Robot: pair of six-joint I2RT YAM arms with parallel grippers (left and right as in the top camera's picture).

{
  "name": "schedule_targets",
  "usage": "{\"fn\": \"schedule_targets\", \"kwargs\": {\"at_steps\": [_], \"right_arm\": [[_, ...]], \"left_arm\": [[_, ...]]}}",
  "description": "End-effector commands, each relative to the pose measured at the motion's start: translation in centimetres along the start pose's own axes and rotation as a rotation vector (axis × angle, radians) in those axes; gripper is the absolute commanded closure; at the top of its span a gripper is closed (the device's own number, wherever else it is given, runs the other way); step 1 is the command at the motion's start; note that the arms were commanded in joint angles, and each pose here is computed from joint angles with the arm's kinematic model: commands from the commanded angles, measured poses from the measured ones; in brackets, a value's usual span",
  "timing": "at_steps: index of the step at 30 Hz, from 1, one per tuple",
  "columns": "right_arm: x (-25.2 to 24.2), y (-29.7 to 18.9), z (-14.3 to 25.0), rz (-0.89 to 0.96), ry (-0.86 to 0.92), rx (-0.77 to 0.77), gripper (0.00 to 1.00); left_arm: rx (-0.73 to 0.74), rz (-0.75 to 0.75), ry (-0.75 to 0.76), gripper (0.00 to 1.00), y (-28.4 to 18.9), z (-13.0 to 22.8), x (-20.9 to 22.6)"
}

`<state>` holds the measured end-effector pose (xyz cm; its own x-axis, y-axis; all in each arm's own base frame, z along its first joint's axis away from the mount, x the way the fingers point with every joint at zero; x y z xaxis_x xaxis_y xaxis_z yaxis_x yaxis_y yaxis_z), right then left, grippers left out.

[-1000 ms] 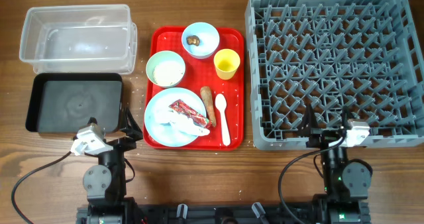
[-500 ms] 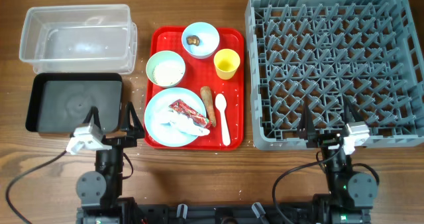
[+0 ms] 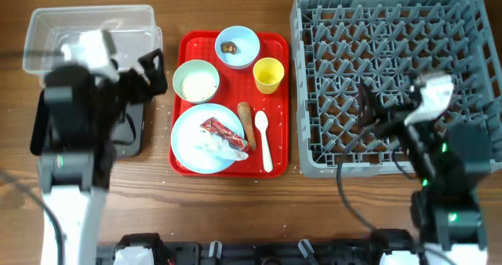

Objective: Sort waste into correct bins and load items into the dishwasher rack
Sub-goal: 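Reach the left gripper to the red wrapper and tissue on the plate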

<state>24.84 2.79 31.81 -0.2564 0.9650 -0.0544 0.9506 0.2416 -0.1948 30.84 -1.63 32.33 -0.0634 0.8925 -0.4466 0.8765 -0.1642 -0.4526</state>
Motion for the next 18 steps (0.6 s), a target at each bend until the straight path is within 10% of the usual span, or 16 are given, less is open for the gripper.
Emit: {"fn": "schedule_targets", "kwargs": {"at_steps": [1,9,18], "right_arm": [[-0.4,1.2,-2.3,-0.026,0.016,0.077,0.00],[-0.9,4.6,-1.3,-0.067,0.115,0.321,0.00],[-1.0,5.1,0.0,-0.042,0.287,0.385,0.00]], "left_arm": [[0.143,0.006,0.048,0.00,3.1,-1.0,-2.1],[0.529,-0.115,0.082,0.00,10.3,3.7,-2.9],[0.637,-0.053,-0.012,0.00,11.5,6.0,-4.0]]}}
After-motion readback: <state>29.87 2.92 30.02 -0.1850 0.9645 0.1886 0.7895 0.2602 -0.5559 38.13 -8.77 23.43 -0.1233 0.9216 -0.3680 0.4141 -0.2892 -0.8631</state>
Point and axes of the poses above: each gripper's point midway between its finger pads, its own y axis out along the fingers, its own x axis along the line the jaws close on, z = x × y, the point moved 5 cm from there along -y, back along the fingers, and after that the axes turned 8 degrees about -y, right-handed, at the moved point
